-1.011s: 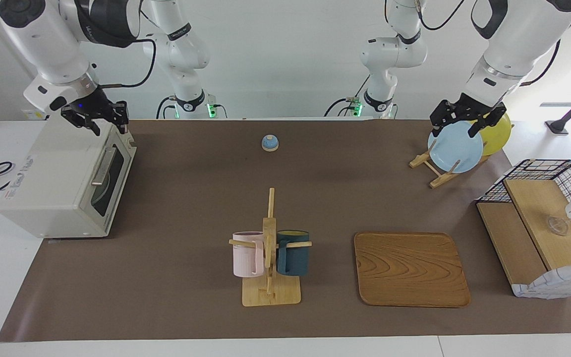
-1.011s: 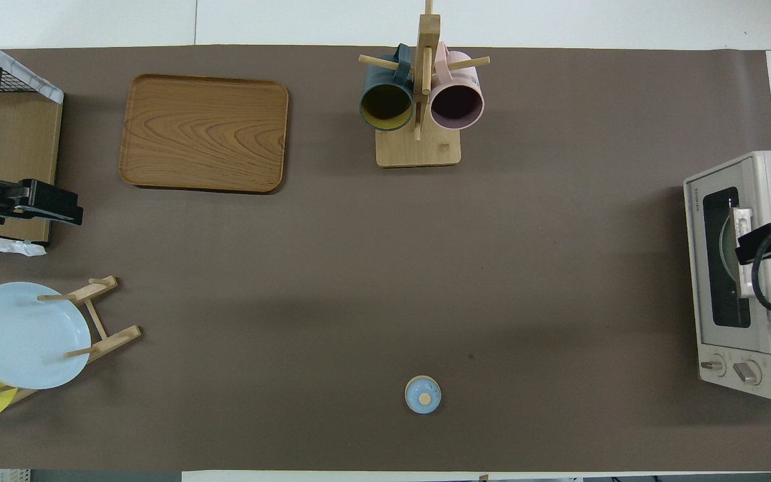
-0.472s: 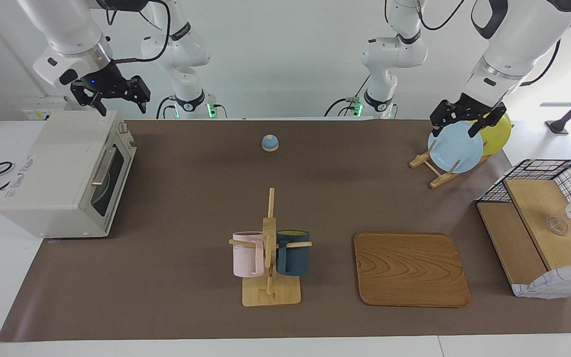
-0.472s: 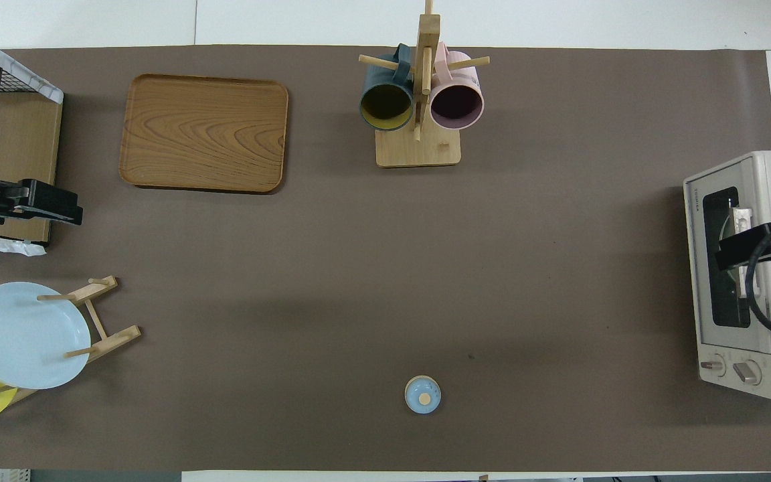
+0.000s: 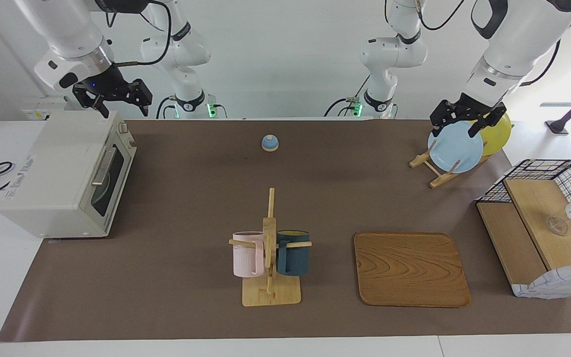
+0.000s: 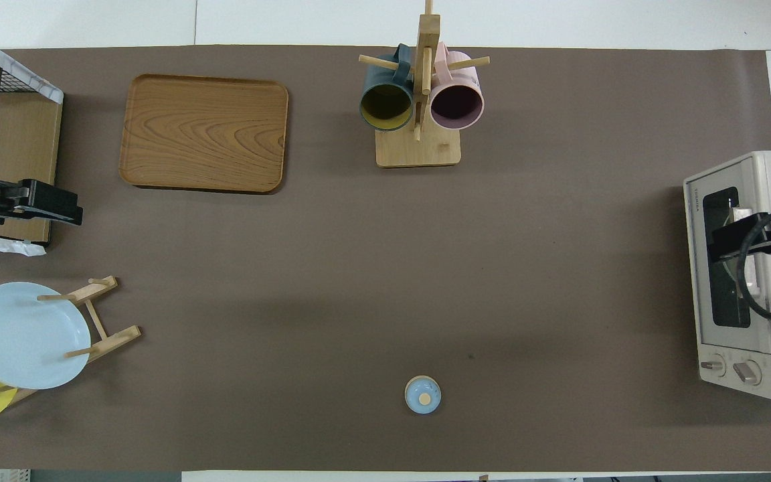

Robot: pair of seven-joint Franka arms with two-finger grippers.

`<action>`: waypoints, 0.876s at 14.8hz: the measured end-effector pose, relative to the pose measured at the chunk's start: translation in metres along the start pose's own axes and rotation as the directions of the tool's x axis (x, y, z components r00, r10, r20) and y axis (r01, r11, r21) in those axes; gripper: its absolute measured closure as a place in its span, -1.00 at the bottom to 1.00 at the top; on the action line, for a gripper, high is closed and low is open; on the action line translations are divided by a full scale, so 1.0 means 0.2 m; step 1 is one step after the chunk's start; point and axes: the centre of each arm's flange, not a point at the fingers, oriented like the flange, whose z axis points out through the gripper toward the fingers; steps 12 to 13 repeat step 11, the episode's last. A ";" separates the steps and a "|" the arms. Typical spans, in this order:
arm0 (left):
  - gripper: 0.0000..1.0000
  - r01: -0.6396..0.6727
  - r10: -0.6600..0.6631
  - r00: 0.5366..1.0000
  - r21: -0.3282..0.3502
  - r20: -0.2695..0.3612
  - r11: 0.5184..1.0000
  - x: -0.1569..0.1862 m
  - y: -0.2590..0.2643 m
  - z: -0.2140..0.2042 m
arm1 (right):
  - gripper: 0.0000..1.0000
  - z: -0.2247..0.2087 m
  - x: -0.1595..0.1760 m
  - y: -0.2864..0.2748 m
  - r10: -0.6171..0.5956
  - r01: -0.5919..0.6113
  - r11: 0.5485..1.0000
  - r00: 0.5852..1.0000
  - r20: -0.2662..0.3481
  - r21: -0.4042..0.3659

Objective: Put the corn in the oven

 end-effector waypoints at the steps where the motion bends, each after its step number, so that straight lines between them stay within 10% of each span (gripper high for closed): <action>1: -1.00 0.000 0.000 1.000 0.000 0.000 1.000 0.00 0.00 0.00 | -1.00 0.00 0.01 0.00 0.001 -0.001 1.000 1.000 0.001 0.000; 13: -1.00 0.000 0.000 1.000 0.000 0.000 1.000 0.00 0.00 0.00 | -1.00 -0.01 0.01 0.09 0.035 -0.035 0.999 0.999 -0.004 0.005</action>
